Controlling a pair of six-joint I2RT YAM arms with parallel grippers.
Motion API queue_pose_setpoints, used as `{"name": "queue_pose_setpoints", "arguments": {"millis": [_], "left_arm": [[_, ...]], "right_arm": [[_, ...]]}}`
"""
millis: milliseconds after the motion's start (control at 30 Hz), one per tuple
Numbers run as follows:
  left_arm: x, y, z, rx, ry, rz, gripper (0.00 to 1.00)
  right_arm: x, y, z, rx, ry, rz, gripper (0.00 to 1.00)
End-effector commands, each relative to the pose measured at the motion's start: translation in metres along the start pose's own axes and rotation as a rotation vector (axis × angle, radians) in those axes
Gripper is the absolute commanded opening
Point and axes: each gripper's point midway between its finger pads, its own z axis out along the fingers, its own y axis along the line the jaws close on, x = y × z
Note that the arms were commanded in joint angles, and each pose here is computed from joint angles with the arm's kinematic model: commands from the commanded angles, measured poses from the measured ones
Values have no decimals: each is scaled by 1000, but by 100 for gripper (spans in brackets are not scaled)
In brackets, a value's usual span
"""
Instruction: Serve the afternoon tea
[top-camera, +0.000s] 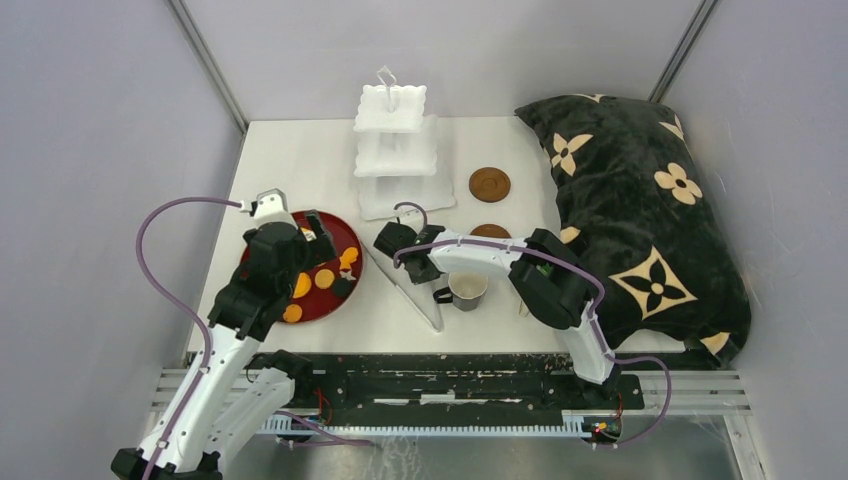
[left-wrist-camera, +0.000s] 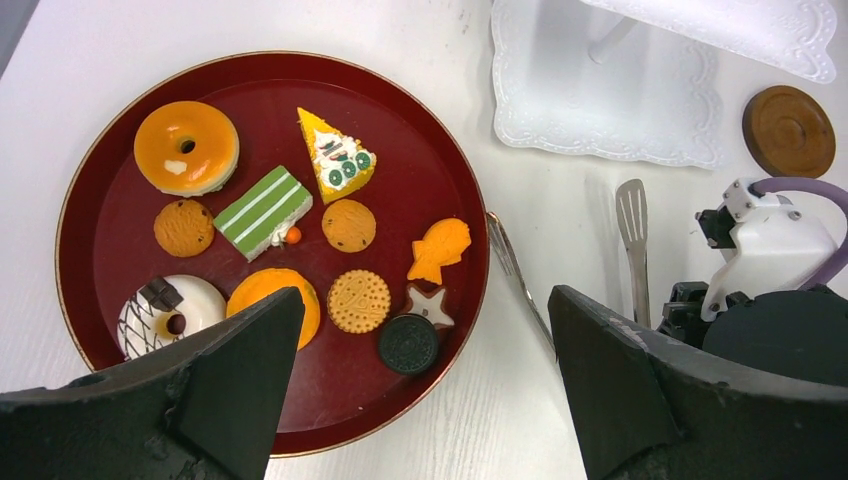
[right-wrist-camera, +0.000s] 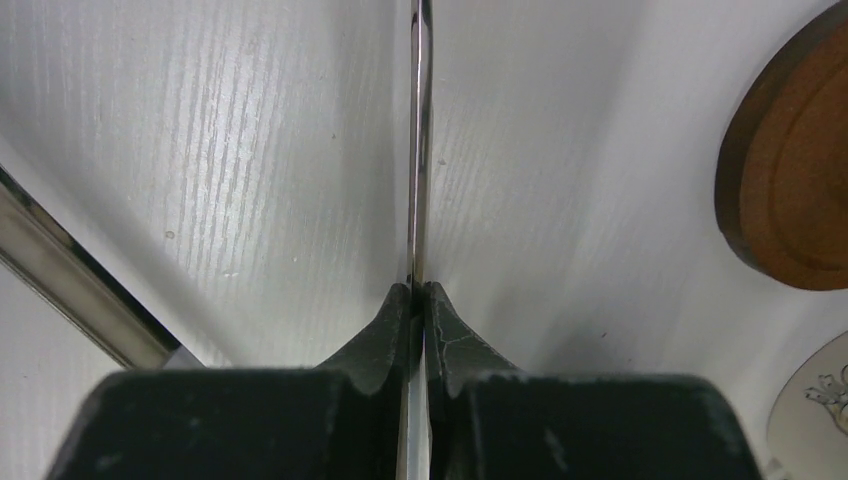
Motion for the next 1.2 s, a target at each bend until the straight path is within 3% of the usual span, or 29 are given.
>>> {"name": "queue_pose_setpoints", "arguments": {"millis": [0, 200, 400, 467, 633, 733, 1000, 1167], "left_arm": [[-9, -11, 3, 33, -29, -48, 99], [-10, -9, 3, 20, -27, -50, 99], [-9, -9, 6, -1, -10, -50, 99], [-8, -9, 7, -4, -5, -49, 99], [-9, -10, 12, -14, -1, -44, 99], [-9, -9, 16, -34, 3, -37, 99], [-6, -13, 23, -43, 35, -36, 99], [-8, -13, 26, -54, 33, -30, 99]], "right_arm": [[-4, -10, 3, 9, -27, -132, 6], [-27, 1, 6, -45, -83, -173, 12], [-61, -10, -1, -51, -145, -150, 29], [-69, -18, -6, -82, -139, -121, 41], [-75, -19, -32, -209, -163, -89, 89], [-64, -2, -41, -338, -141, -89, 99], [-23, 22, -33, -462, -80, -128, 100], [-5, 25, -23, -425, -21, -197, 99]]}}
